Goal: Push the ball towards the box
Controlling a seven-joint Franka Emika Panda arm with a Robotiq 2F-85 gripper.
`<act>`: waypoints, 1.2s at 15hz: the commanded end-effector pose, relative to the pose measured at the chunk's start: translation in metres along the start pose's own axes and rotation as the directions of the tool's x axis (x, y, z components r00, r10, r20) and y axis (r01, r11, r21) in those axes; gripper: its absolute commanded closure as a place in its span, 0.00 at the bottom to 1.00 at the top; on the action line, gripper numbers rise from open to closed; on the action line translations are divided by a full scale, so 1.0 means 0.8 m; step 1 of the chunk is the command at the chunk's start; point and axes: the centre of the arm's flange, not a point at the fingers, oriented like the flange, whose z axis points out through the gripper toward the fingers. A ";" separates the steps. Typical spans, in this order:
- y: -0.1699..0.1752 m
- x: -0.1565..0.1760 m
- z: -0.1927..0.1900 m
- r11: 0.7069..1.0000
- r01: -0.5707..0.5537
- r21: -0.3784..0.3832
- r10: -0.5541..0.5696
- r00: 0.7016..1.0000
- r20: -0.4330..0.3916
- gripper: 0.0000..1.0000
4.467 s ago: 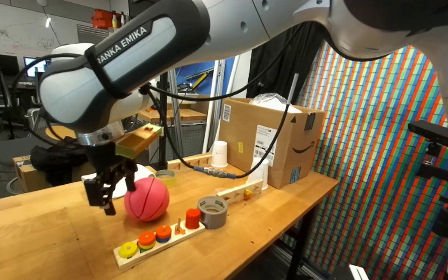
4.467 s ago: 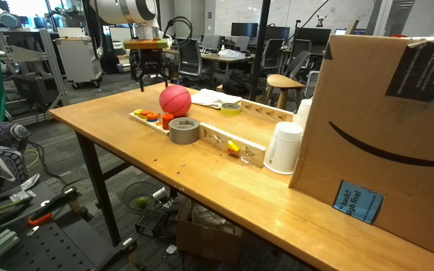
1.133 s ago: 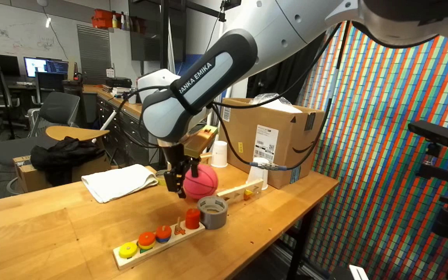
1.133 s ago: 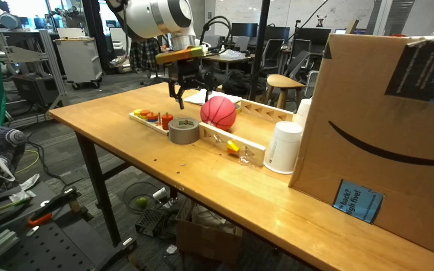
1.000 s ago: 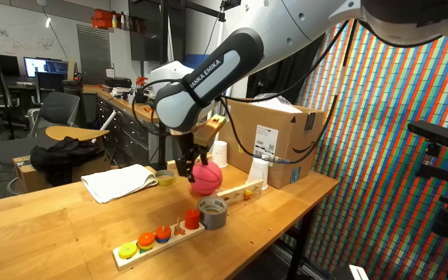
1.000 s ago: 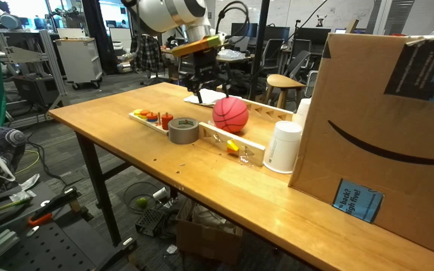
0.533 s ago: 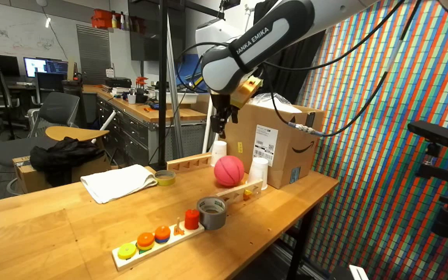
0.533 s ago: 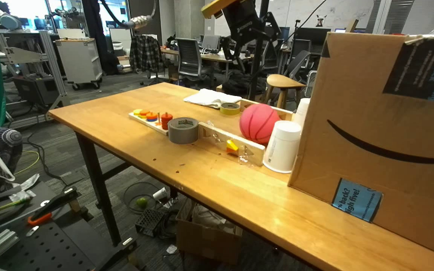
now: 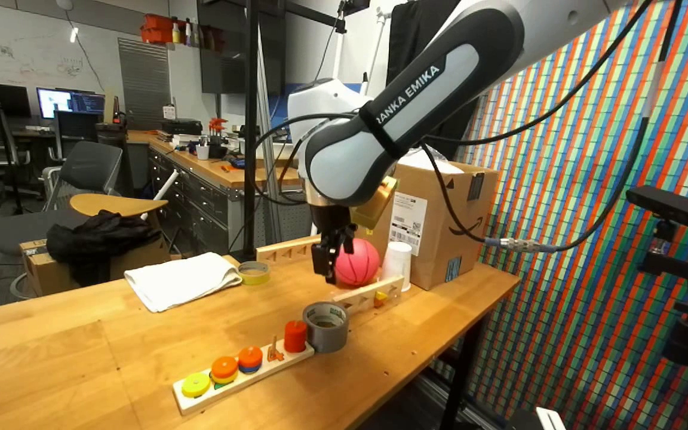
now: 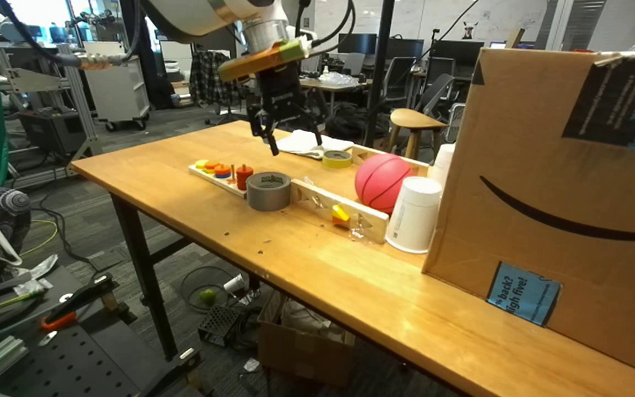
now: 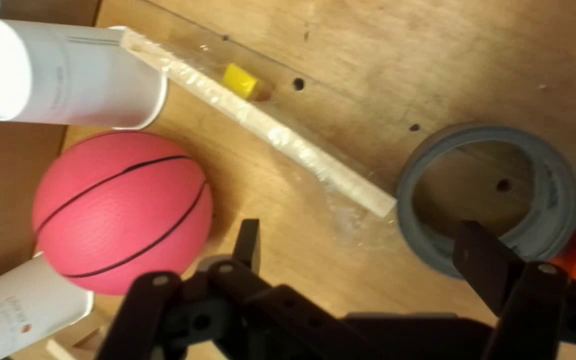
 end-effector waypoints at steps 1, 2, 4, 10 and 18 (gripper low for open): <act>-0.056 -0.030 0.010 0.996 0.071 0.050 -0.070 0.997 -0.018 0.00; -0.069 -0.032 0.014 0.994 0.095 0.060 -0.094 0.995 -0.020 0.00; -0.088 -0.029 0.023 0.989 0.130 0.070 -0.128 0.991 -0.025 0.00; -0.070 -0.018 0.018 0.988 0.148 0.047 -0.147 0.989 -0.022 0.00; -0.016 0.005 0.032 0.993 0.120 0.017 -0.120 0.993 0.002 0.00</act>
